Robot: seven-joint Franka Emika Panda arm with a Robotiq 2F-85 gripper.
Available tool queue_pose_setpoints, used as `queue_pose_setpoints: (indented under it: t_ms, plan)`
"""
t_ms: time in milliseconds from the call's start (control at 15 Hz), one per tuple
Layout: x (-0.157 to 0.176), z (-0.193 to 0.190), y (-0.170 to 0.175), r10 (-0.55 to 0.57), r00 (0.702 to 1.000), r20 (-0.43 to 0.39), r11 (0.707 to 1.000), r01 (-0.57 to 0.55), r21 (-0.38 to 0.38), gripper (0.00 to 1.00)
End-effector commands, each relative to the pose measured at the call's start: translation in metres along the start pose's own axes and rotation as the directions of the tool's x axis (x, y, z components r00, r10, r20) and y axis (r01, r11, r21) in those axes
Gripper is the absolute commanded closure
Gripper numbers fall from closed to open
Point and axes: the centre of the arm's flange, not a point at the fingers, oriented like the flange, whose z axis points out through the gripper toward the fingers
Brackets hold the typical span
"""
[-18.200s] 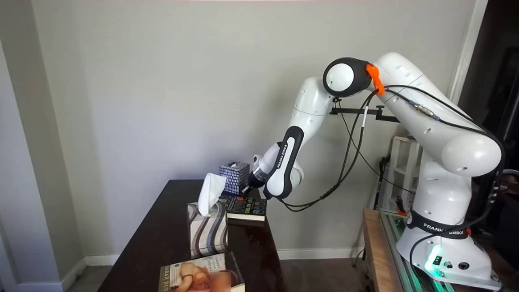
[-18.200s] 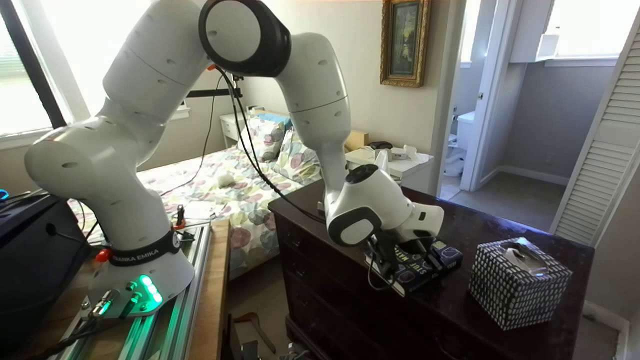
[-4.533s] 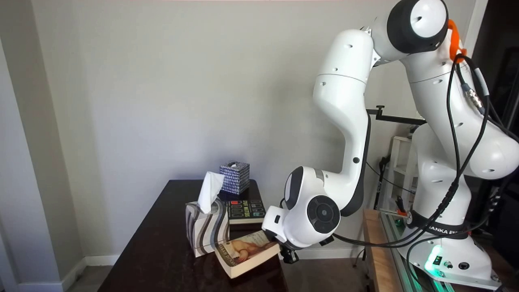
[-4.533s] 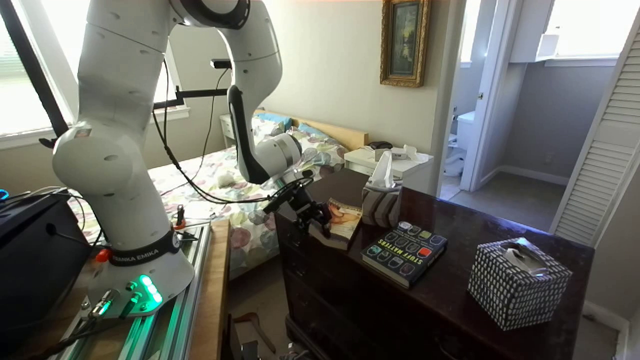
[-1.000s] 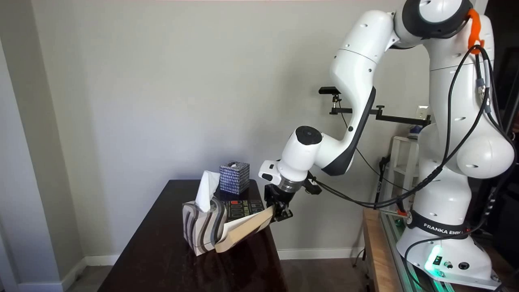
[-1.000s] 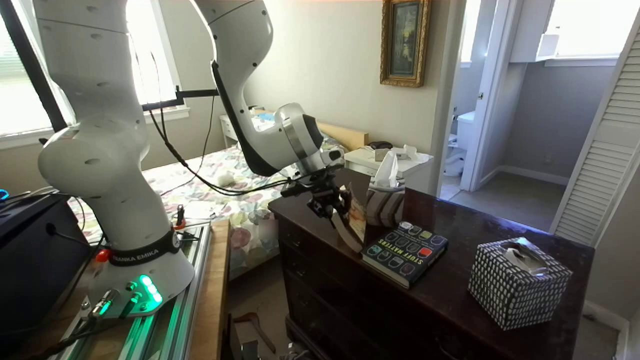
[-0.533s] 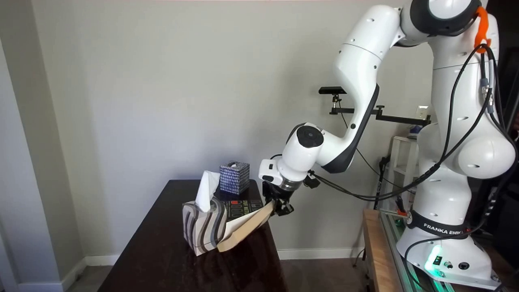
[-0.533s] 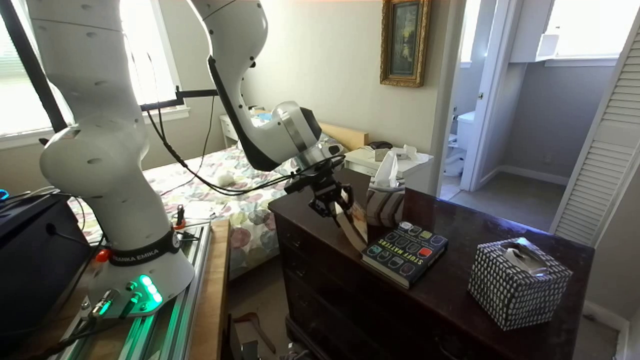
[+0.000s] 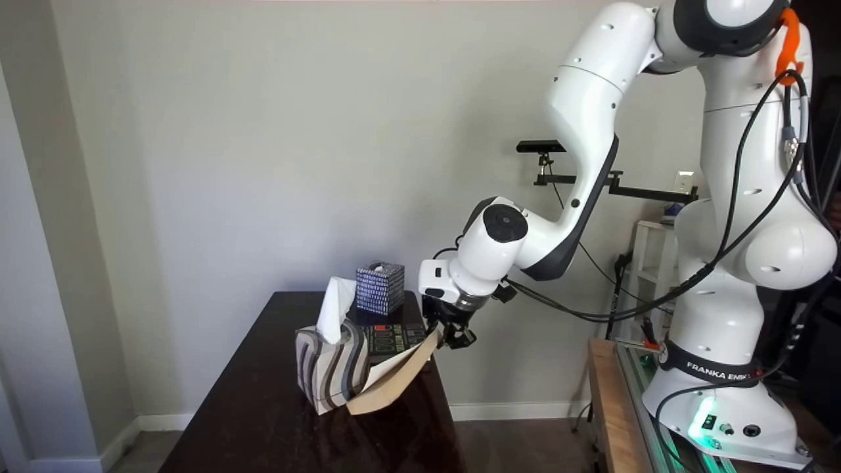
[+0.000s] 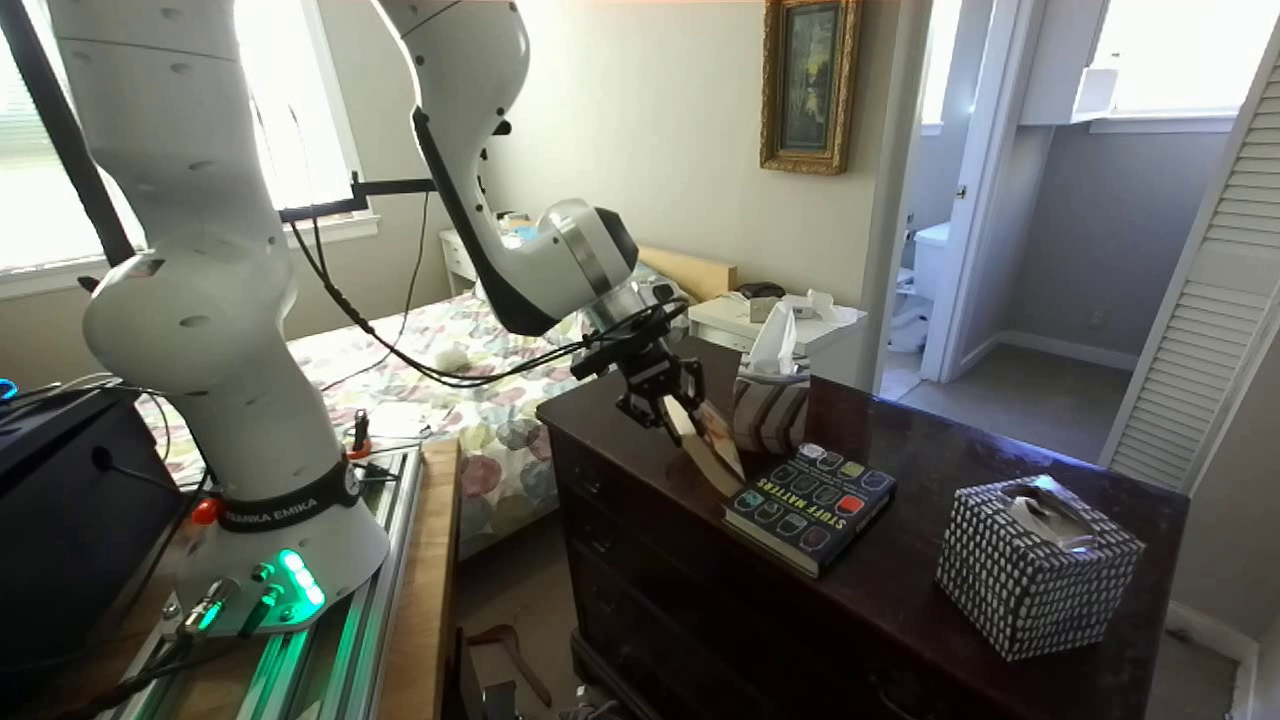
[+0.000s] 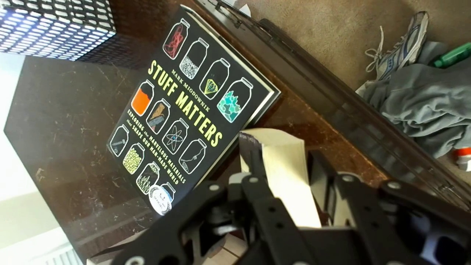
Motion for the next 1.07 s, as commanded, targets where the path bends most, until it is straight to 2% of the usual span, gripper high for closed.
queue_pose_setpoints:
  t_ms: [0,67,133,400,533,667,867,933,1000]
  plan:
    - [0.0,0.008,-0.003,-0.027,1.0,0.004,0.999,0.027,-0.016,0.79]
    - [0.0,0.012,-0.004,-0.026,1.0,-0.002,1.0,0.026,-0.012,0.81]
    - [0.0,0.016,-0.005,-0.022,1.0,-0.008,1.0,0.022,-0.009,0.9]
    - [-0.003,0.032,-0.007,-0.006,1.0,-0.02,1.0,0.005,-0.02,0.79]
    - [-0.005,0.041,-0.007,0.008,1.0,-0.022,1.0,-0.009,-0.023,0.7]
    - [-0.006,0.048,-0.007,0.022,1.0,-0.021,0.999,-0.023,-0.024,0.43]
    - [-0.006,0.056,-0.011,0.036,0.999,-0.023,0.999,-0.036,-0.013,0.2]
    - [-0.005,0.06,-0.014,0.039,0.999,-0.023,0.999,-0.039,-0.007,0.16]
    - [-0.004,0.063,-0.016,0.042,0.999,-0.023,0.999,-0.042,-0.001,0.17]
